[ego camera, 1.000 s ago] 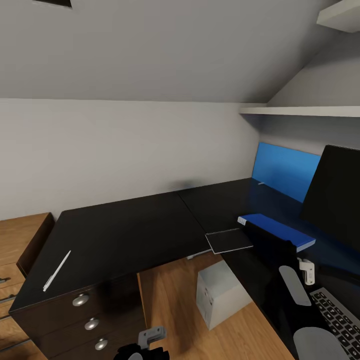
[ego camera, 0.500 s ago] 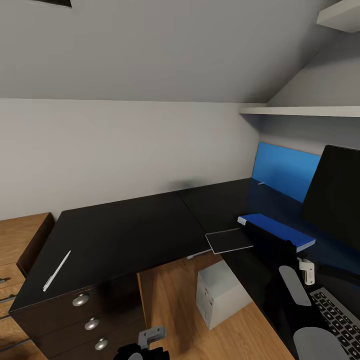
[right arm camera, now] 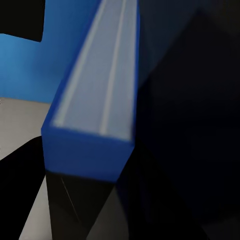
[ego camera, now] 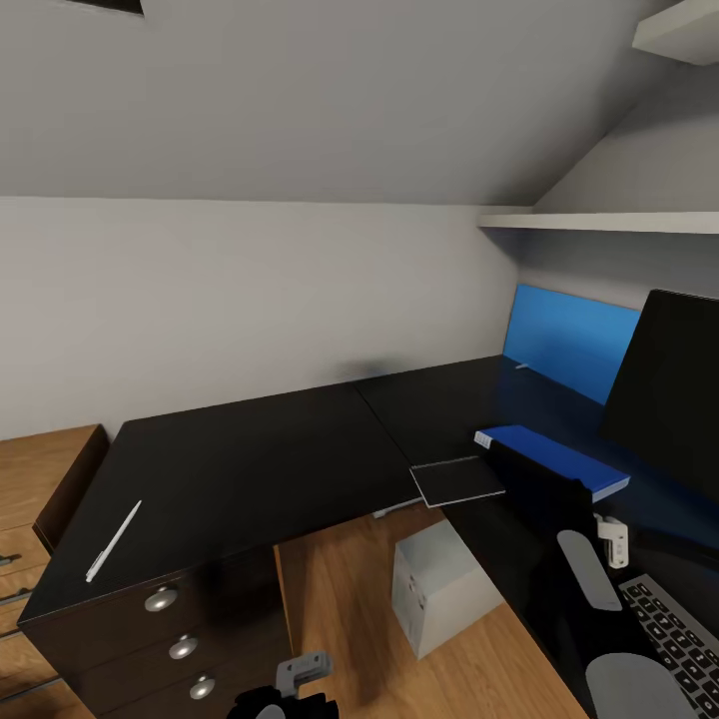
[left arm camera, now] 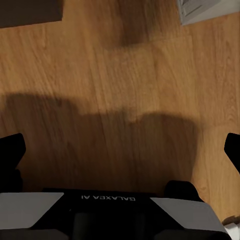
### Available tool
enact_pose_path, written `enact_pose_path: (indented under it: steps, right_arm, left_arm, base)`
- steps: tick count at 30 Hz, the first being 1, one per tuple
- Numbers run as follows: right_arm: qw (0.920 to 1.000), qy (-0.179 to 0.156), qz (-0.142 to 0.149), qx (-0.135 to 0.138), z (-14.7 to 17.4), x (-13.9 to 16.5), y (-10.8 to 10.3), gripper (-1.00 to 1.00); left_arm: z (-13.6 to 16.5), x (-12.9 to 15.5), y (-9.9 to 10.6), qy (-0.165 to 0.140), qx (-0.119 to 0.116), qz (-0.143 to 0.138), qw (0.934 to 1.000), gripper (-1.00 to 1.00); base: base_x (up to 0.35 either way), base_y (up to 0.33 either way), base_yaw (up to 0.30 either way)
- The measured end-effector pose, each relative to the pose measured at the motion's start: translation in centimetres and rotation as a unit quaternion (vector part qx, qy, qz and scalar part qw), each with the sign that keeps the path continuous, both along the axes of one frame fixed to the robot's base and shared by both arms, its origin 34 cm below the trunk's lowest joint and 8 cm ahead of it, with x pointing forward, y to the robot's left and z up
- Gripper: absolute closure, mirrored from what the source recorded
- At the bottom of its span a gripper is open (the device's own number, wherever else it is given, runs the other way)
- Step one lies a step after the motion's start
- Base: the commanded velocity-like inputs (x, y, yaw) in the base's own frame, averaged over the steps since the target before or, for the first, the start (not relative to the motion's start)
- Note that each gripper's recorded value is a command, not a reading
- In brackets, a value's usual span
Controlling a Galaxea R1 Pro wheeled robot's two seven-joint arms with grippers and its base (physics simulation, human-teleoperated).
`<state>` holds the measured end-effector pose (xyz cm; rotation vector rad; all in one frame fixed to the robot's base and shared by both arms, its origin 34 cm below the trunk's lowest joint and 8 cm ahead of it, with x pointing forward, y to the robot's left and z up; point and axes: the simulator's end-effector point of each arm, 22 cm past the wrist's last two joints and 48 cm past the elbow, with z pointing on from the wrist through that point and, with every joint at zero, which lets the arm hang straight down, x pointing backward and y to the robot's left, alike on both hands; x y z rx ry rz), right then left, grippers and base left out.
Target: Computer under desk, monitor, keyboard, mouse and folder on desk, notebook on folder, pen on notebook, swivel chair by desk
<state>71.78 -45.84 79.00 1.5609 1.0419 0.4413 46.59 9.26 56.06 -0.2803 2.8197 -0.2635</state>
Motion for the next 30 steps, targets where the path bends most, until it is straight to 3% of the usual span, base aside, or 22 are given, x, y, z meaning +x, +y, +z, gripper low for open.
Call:
enact_pose_path:
  steps: [11, 30]
  right_arm:
    - [0.9998, 0.000, 0.017, -0.003, 0.22, 0.40, -0.08, 1.00]
    - [0.9997, 0.002, 0.023, -0.010, 0.41, 0.49, -0.41, 1.00]
  left_arm:
    - [0.01, 0.02, 0.03, 0.000, 0.000, 0.000, 1.0000, -1.00]
    - [0.00, 0.01, 0.04, -0.001, 0.001, 0.000, 1.0000, -1.00]
  base:
    - [0.000, 0.000, 0.000]
    - [0.000, 0.000, 0.000]
